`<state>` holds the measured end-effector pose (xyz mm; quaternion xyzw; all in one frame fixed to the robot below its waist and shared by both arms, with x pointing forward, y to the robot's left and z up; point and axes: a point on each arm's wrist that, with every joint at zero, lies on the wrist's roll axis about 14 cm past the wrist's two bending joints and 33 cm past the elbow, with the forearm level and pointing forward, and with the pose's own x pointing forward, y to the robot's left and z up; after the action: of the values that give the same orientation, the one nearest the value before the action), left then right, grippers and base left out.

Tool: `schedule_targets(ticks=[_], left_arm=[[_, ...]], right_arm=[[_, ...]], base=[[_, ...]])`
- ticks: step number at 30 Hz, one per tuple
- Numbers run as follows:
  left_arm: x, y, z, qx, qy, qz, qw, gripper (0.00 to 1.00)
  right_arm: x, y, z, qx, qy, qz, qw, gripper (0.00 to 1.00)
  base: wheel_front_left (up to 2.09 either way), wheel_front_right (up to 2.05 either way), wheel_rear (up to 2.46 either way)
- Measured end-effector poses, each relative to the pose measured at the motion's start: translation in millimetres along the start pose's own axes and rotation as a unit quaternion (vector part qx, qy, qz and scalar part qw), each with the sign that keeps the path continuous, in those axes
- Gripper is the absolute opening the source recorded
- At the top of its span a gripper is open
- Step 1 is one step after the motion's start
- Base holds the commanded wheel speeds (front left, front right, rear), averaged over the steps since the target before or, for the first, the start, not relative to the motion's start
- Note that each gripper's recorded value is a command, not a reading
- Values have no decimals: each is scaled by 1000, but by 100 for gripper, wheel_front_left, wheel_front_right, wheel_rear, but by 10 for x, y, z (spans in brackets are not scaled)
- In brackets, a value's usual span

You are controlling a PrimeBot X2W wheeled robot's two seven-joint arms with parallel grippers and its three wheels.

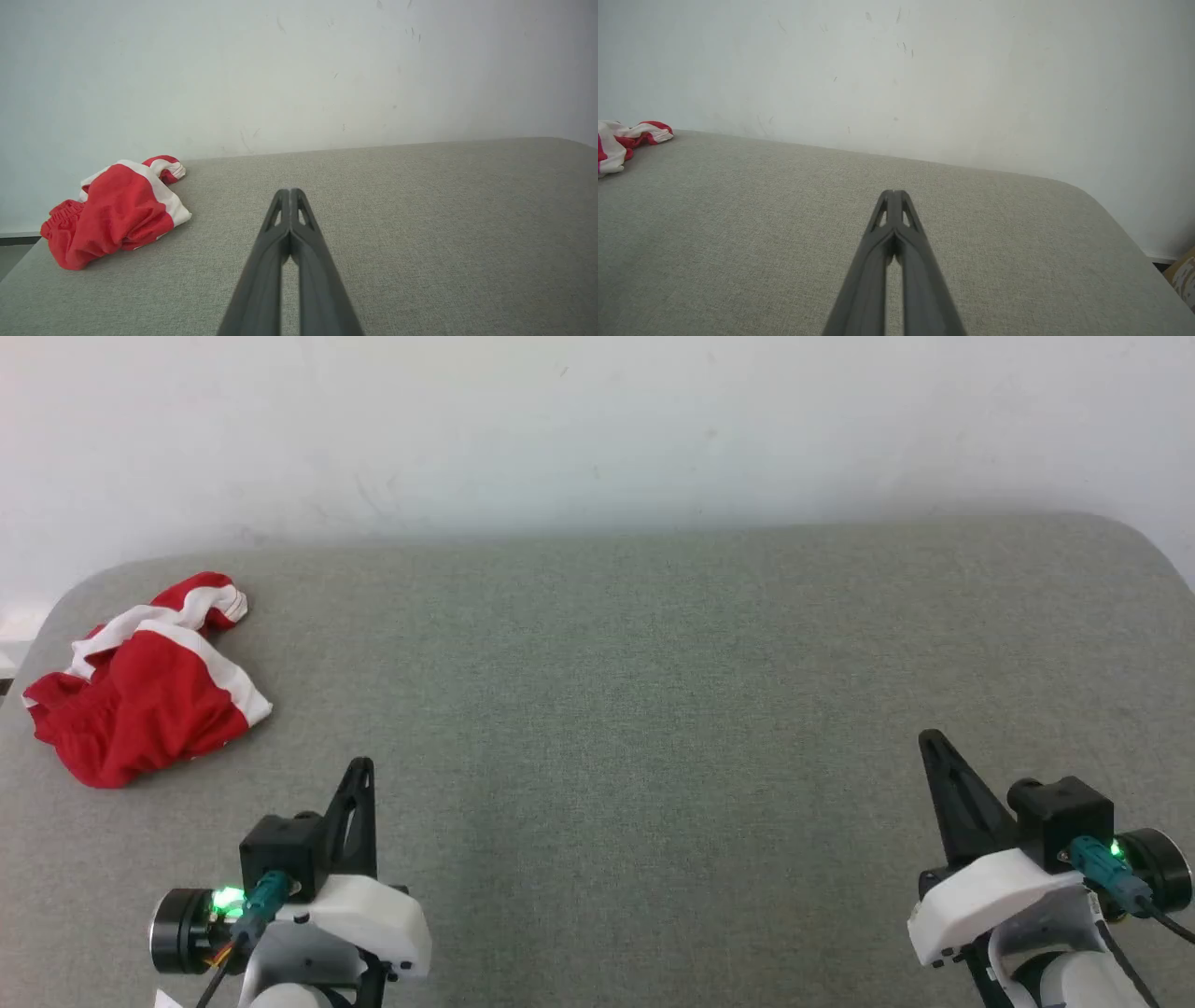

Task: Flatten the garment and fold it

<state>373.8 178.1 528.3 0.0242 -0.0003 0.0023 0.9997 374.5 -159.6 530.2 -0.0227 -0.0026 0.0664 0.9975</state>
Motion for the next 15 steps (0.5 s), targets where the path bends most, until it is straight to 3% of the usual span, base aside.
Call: schedule_targets(ticks=[15], left_arm=[[0,0,0,0,0,0,1000,0]], right_arm=[[0,0,0,0,0,0,1000,0]], base=[[0,0,0]])
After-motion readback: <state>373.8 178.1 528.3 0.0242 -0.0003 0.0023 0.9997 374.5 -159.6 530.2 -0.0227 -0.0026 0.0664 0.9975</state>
